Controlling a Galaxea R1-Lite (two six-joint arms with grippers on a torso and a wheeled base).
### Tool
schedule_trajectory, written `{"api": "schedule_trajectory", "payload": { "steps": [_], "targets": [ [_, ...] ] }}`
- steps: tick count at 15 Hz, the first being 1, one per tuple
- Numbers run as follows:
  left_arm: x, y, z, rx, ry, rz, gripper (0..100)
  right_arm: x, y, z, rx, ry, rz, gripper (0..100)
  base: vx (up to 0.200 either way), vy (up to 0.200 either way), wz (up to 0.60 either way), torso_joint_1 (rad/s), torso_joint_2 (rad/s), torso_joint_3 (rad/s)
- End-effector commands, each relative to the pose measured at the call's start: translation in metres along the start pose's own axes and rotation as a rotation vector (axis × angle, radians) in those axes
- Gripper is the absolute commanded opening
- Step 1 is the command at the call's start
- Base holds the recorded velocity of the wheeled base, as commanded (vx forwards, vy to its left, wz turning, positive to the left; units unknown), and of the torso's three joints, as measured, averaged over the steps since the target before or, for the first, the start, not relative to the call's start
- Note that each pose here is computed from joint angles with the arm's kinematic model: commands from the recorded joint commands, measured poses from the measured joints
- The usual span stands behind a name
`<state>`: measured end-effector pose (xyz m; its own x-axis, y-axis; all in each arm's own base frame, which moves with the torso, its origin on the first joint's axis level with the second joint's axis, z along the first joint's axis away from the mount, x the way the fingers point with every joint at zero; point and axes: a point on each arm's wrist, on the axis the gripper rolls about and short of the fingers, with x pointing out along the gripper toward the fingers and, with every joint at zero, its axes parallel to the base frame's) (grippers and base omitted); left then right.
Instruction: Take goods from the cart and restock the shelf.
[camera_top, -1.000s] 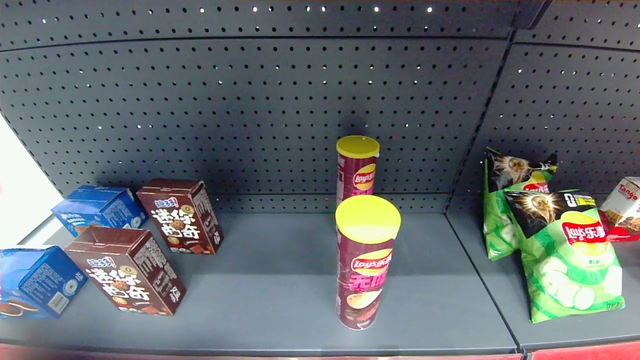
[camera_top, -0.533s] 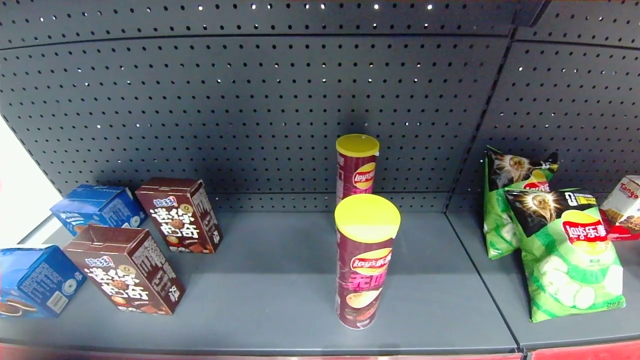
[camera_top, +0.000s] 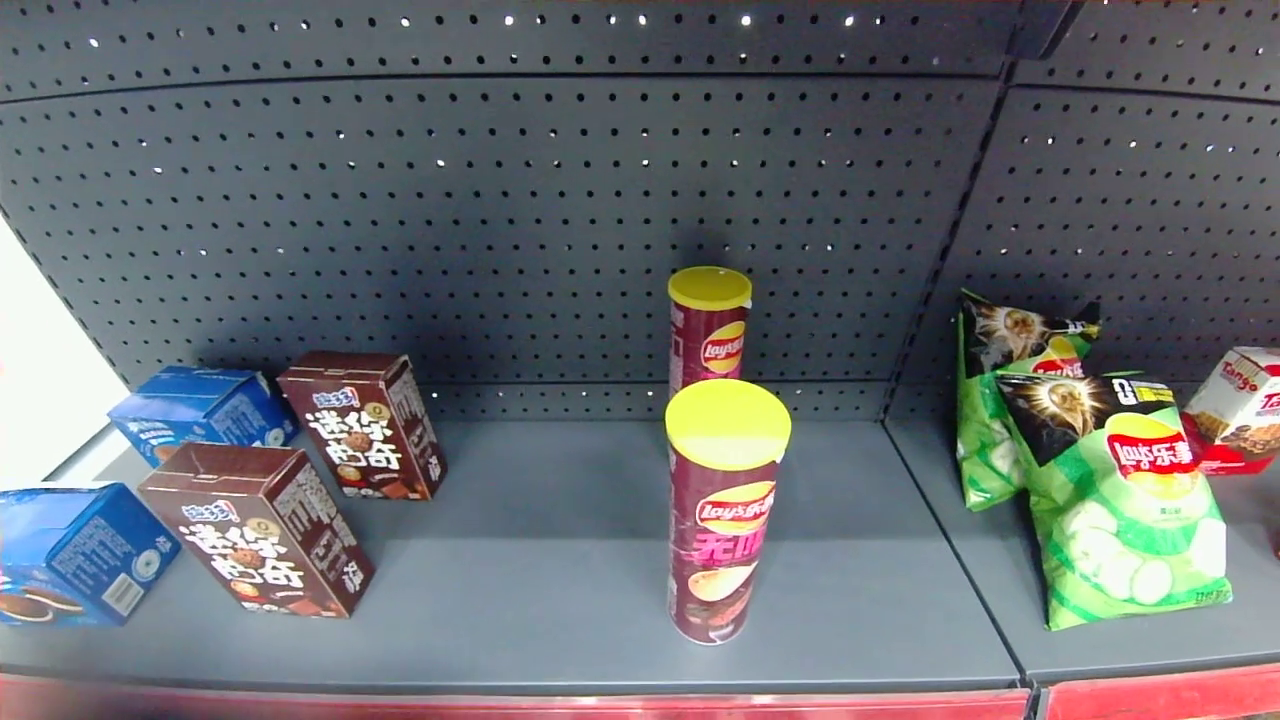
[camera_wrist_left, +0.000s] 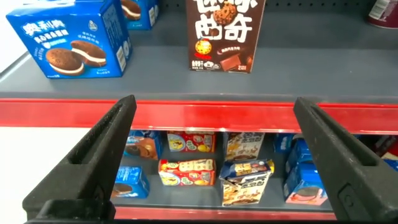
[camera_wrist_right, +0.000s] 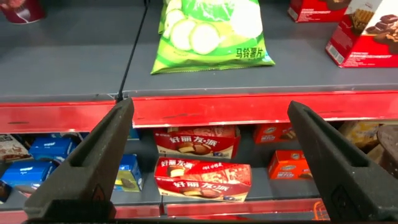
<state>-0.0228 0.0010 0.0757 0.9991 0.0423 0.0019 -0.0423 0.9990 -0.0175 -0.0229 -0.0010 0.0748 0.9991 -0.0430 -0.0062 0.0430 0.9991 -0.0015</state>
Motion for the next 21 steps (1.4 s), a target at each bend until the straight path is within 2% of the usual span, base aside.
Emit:
{"api": "schedule_trajectory", "payload": {
  "steps": [1,9,10,14,21],
  "targets": [
    [0.0,0.0,0.0001,-0.004,-0.001,0.002,100,0.0,0.0,-0.0001,0.0,0.001,0.0,100,0.0,0.0,0.0,0.0,0.0,0.0],
    [0.0,0.0,0.0001,0.002,-0.001,-0.001,100,0.0,0.0,-0.0001,0.0,0.001,0.0,100,0.0,0.0,0.0,0.0,0.0,0.0],
    [0.0,0.0001,0.0001,0.004,-0.001,0.004,100,0.0,0.0,-0.0001,0.0,0.001,0.0,100,-0.2,0.0,0.0,0.002,0.0,0.002],
    [0.0,0.0001,0.0001,-0.009,-0.001,0.005,100,0.0,0.0,-0.0001,0.0,0.001,0.0,100,-0.05,0.0,0.0,0.001,0.0,0.001],
    [0.0,0.0001,0.0001,-0.009,-0.001,0.005,100,0.0,0.0,-0.0001,0.0,0.001,0.0,100,0.0,0.0,0.0,0.0,0.0,0.0]
  ]
}}
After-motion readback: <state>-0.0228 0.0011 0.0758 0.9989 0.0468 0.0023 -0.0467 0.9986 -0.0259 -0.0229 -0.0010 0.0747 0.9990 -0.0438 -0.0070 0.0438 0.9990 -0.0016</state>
